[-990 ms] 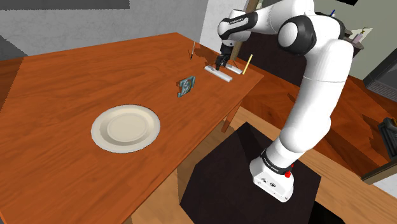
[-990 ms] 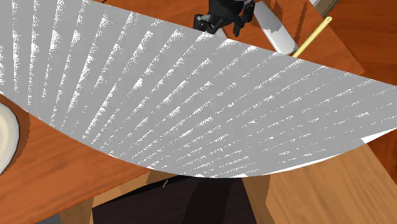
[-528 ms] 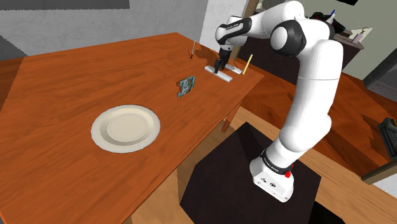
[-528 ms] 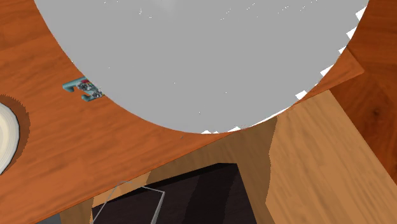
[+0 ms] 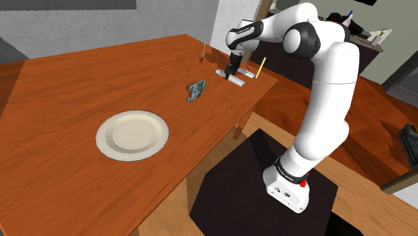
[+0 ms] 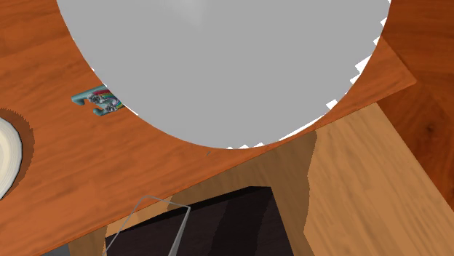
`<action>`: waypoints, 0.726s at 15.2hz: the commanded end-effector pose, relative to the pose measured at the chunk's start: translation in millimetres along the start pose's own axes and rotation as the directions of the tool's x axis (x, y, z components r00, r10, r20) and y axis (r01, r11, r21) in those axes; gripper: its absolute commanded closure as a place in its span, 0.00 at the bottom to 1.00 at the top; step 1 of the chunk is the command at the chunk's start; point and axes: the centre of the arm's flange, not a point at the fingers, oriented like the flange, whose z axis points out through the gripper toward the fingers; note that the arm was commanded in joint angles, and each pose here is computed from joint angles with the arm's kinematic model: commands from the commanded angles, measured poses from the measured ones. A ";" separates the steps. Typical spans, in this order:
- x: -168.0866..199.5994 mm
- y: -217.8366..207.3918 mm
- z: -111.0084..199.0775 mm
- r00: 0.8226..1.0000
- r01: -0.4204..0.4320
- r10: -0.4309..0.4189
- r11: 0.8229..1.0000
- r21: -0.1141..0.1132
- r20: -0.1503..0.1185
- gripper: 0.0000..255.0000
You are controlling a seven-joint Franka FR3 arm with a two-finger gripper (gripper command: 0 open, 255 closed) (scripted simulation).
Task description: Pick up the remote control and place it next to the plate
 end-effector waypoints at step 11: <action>0.0 0.0 0.1 1.000 0.000 0.000 1.000 0.000 0.000 1.00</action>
